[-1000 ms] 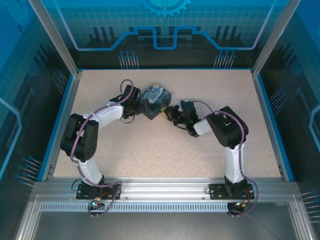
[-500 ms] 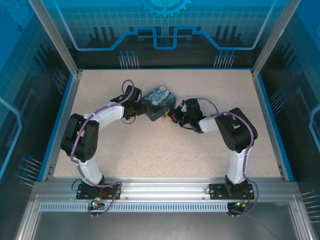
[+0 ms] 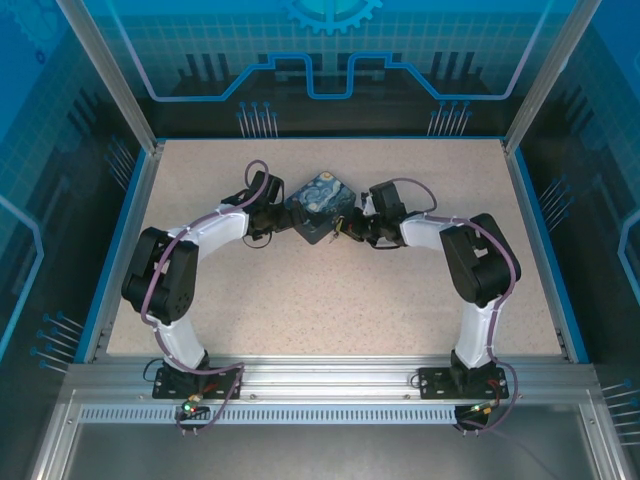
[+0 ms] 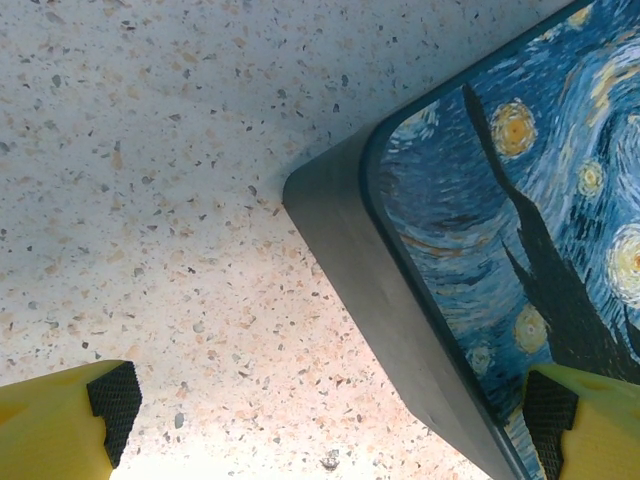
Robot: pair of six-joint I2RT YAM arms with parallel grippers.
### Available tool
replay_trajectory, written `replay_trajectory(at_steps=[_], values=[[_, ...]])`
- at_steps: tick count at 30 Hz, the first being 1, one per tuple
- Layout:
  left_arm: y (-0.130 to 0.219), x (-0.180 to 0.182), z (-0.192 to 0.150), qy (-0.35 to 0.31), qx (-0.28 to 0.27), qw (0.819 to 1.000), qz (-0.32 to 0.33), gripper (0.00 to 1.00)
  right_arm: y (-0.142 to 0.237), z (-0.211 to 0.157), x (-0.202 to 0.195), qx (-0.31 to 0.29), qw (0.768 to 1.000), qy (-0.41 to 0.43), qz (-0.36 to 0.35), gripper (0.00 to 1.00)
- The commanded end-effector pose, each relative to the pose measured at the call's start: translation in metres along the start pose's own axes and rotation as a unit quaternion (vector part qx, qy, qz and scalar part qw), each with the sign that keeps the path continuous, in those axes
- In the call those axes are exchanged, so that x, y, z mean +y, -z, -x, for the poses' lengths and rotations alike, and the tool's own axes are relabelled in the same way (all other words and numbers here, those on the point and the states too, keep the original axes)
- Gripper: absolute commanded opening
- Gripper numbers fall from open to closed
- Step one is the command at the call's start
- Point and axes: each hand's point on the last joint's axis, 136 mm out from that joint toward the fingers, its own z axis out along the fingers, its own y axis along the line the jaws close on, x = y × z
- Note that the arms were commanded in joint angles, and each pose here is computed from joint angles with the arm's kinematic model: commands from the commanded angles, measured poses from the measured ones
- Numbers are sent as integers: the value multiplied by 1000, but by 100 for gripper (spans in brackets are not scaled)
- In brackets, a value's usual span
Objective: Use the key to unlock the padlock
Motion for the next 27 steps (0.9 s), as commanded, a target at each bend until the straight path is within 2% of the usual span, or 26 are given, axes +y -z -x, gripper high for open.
replay_trajectory(at_steps=[1,4,9,13,17,27], values=[[-17,41,-27,1,46,996,77,99,7,-21,-48,56,993,10,-103,0],[-17,40,-26,0,46,996,76,99,13,-20,-58,58,987,22,-146,0],[-20,40,-26,-1,49,996,77,99,15,-18,-66,48,985,19,-162,0],[-21,41,-27,0,50,996,79,99,3,-13,-50,20,998,-6,-51,0],[-22,40,-28,2,51,996,76,99,-7,-8,-26,24,996,-19,80,0],[-25,40,-30,2,54,996,74,99,-13,-12,-40,33,996,-30,80,0]])
